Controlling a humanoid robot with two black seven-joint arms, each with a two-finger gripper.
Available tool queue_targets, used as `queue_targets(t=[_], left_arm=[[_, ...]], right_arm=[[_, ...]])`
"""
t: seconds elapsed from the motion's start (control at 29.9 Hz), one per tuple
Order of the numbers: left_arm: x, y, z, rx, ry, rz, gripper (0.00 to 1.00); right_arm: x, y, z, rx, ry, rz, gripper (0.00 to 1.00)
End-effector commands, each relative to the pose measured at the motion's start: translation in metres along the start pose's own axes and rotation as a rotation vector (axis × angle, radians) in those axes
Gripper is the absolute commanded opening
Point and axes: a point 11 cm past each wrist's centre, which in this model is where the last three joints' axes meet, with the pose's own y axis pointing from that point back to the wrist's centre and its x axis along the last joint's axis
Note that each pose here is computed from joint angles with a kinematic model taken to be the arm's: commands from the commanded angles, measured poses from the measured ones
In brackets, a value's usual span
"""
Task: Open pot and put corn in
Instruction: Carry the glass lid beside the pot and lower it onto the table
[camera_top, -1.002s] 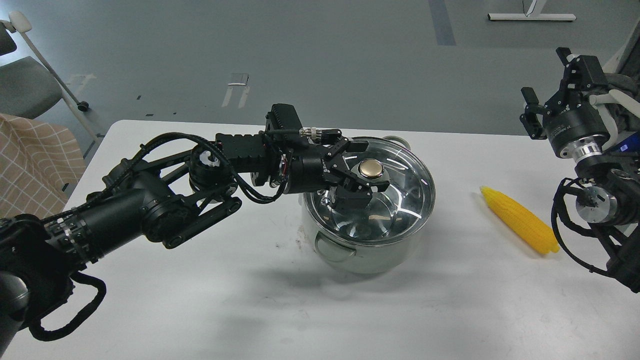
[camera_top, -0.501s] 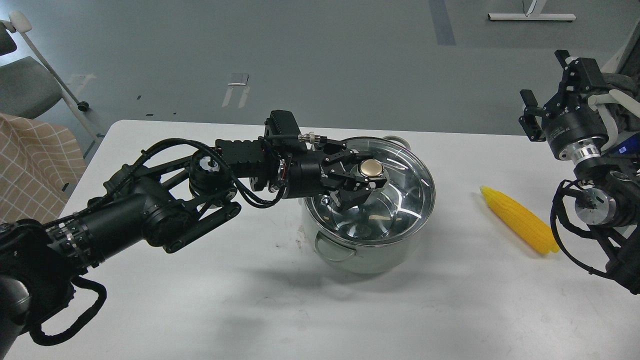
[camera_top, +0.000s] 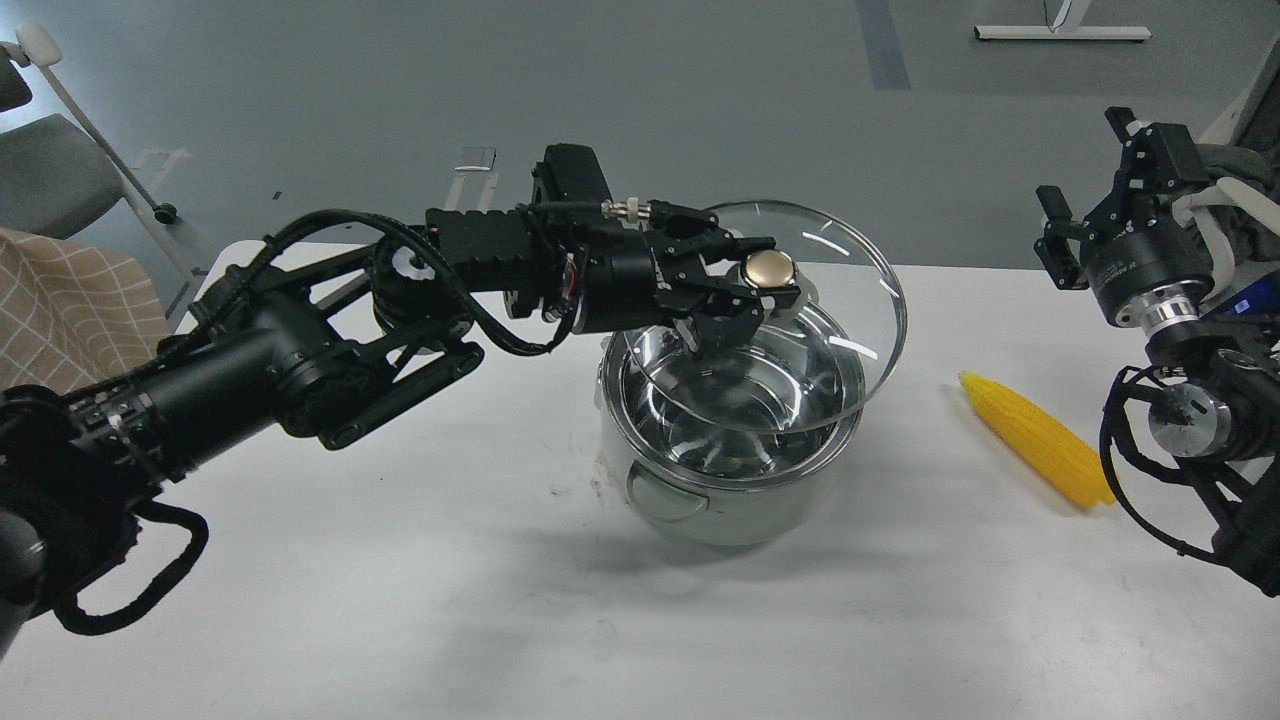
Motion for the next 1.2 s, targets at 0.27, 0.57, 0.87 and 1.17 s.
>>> queue_targets(t=[0.27, 0.57, 0.87, 1.17], left_arm=[[-0.052, 0.188, -0.063, 0.305, -0.114, -0.165, 0.11], [-0.155, 0.262, -0.027, 0.393, -0.004, -0.176, 0.13], [-0.216, 0.276, -0.009, 0.525, 0.23, -0.114, 0.19], [-0.265, 0.294, -0.002, 0.63, 0.257, -0.15, 0.19]], right_arm=[[0.001, 0.0, -0.001, 0.0, 0.003, 0.001, 1.0], [-0.001, 0.0, 0.001, -0.002, 0.0, -0.001, 1.0], [0.002, 0.004, 0.004, -0.011, 0.002, 0.005, 1.0], [0.003, 0.005, 0.006, -0.015, 0.002, 0.006, 1.0]])
